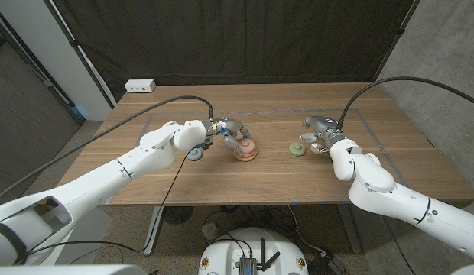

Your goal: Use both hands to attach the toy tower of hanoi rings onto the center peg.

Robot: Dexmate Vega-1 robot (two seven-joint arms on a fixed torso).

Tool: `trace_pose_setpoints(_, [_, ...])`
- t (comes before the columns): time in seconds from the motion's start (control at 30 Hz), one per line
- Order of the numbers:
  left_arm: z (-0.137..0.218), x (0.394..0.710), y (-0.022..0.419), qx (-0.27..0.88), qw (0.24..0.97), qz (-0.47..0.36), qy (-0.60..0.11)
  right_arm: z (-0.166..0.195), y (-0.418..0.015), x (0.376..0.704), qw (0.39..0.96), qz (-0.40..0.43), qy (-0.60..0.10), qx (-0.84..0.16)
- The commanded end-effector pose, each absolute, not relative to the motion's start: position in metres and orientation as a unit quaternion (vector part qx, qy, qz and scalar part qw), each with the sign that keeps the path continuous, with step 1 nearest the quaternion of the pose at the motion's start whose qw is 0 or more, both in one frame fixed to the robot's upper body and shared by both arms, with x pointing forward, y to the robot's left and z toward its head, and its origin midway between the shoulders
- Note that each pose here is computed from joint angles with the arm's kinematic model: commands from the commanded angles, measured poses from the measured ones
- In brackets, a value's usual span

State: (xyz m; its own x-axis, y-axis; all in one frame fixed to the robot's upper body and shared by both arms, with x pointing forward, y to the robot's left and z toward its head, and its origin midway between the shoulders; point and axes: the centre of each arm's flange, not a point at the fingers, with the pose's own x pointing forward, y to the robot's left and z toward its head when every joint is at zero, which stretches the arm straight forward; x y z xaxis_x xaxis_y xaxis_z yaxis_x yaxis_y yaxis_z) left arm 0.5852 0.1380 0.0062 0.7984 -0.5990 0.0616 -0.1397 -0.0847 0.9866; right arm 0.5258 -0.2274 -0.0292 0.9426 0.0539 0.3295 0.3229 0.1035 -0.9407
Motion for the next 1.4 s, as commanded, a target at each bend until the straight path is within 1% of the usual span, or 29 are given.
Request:
trace_pose_setpoints(0.03, [0.003, 0.584, 0.138, 0.714, 0.625, -0.185, -0.257, -0.030, -0.227, 0.524, 0.728, -0.090, -0.143, -0.664])
trace_pose_setpoints(0.7, [0.010, 0.578, 0.140, 0.723, 0.609, -0.187, -0.266, -0.030, -0.225, 0.524, 0.729, -0.089, -0.145, -0.663])
trace_pose_setpoints(1.4, [0.013, 0.577, 0.140, 0.738, 0.600, -0.184, -0.248, -0.031, -0.227, 0.525, 0.730, -0.089, -0.144, -0.663])
